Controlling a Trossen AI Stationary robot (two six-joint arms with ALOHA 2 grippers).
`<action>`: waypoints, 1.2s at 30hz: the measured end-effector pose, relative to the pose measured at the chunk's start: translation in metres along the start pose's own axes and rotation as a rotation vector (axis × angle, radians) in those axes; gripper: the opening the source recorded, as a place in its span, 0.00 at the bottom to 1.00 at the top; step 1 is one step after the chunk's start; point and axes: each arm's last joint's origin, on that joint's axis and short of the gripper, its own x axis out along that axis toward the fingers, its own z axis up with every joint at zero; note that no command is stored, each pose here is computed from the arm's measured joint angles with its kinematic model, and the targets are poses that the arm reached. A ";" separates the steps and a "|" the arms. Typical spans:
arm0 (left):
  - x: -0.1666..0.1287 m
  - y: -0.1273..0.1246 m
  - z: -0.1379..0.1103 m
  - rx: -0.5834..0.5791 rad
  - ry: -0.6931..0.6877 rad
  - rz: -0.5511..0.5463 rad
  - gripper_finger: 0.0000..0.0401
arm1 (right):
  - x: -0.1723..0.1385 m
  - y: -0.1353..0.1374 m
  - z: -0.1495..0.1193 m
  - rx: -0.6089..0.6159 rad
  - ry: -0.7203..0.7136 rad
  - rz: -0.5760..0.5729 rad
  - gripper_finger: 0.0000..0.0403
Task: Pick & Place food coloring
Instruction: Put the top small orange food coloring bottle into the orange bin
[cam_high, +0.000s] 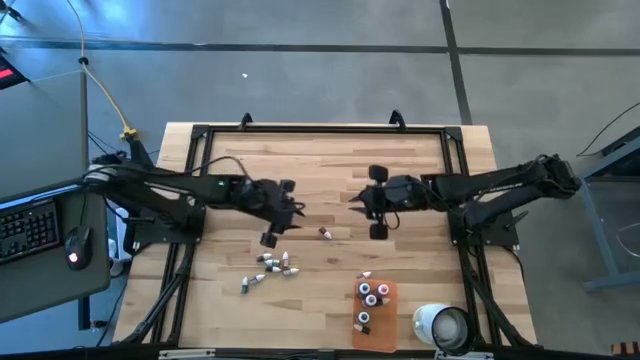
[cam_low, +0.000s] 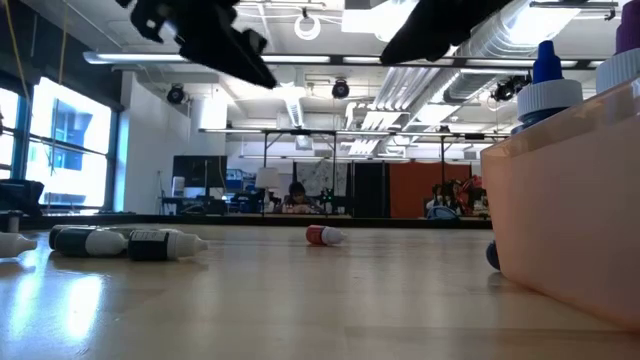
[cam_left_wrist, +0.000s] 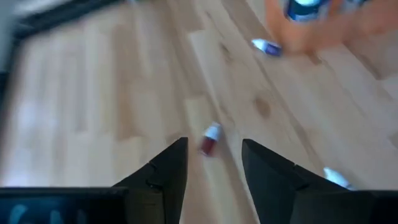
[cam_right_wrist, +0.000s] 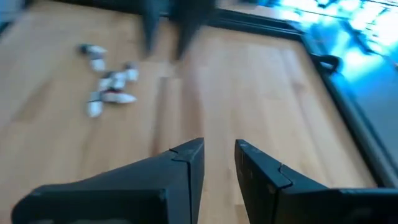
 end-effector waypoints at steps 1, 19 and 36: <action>0.009 0.001 -0.001 0.000 -0.008 -0.021 0.37 | 0.000 -0.002 0.000 0.011 0.003 -0.034 0.20; 0.107 0.005 -0.034 -0.024 0.019 -0.128 0.37 | -0.007 -0.002 -0.003 0.075 0.035 0.024 0.20; 0.150 0.037 -0.076 -0.177 0.093 -0.235 0.37 | -0.006 -0.010 -0.004 0.054 0.044 -0.046 0.20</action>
